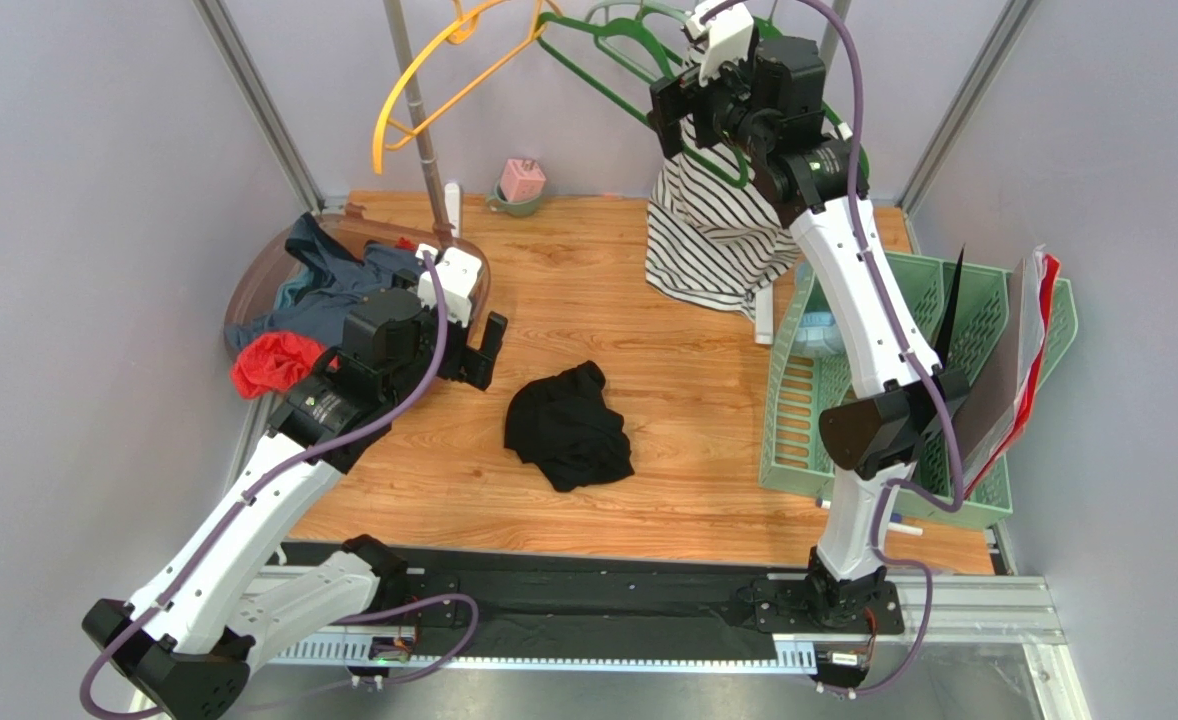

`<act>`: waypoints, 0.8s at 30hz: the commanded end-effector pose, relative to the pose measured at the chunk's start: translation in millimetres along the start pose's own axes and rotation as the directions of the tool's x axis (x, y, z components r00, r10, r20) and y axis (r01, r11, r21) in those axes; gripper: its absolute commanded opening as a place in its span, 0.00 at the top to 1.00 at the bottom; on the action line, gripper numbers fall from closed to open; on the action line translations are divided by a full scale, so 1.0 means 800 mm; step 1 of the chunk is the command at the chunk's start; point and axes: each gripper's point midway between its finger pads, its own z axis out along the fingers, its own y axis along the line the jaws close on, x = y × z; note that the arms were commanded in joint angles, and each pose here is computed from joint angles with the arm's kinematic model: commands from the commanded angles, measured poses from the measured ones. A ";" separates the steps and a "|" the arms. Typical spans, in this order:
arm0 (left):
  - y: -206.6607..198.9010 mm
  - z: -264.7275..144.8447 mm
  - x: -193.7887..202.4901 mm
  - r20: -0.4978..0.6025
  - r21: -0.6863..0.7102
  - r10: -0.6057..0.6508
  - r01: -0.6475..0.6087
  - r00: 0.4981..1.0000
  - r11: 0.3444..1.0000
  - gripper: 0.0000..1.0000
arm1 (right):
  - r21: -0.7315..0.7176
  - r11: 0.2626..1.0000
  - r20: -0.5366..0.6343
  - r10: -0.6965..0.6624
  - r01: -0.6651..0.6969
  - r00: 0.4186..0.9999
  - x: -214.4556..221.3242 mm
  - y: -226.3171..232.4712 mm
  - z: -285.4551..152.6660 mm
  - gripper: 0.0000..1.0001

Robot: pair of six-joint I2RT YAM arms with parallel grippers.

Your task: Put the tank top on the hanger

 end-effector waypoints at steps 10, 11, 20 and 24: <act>-0.002 -0.004 -0.011 0.031 0.009 -0.020 0.019 0.999 1.000 0.01 | -0.028 1.000 -0.023 -0.008 0.008 1.000 0.013 0.002 0.008 0.33; -0.002 -0.004 -0.011 0.031 0.009 -0.019 0.019 0.999 1.000 0.01 | -0.030 1.000 -0.020 -0.009 0.008 1.000 0.010 0.004 0.006 0.37; 0.000 -0.003 -0.011 0.030 0.003 -0.018 0.018 0.999 1.000 0.01 | -0.039 0.999 -0.008 -0.022 0.022 1.000 0.003 0.015 -0.003 0.65; 0.000 -0.003 -0.011 0.029 0.001 -0.019 0.019 0.999 1.000 0.01 | -0.049 0.998 -0.010 -0.026 0.026 1.000 0.004 0.023 -0.004 0.76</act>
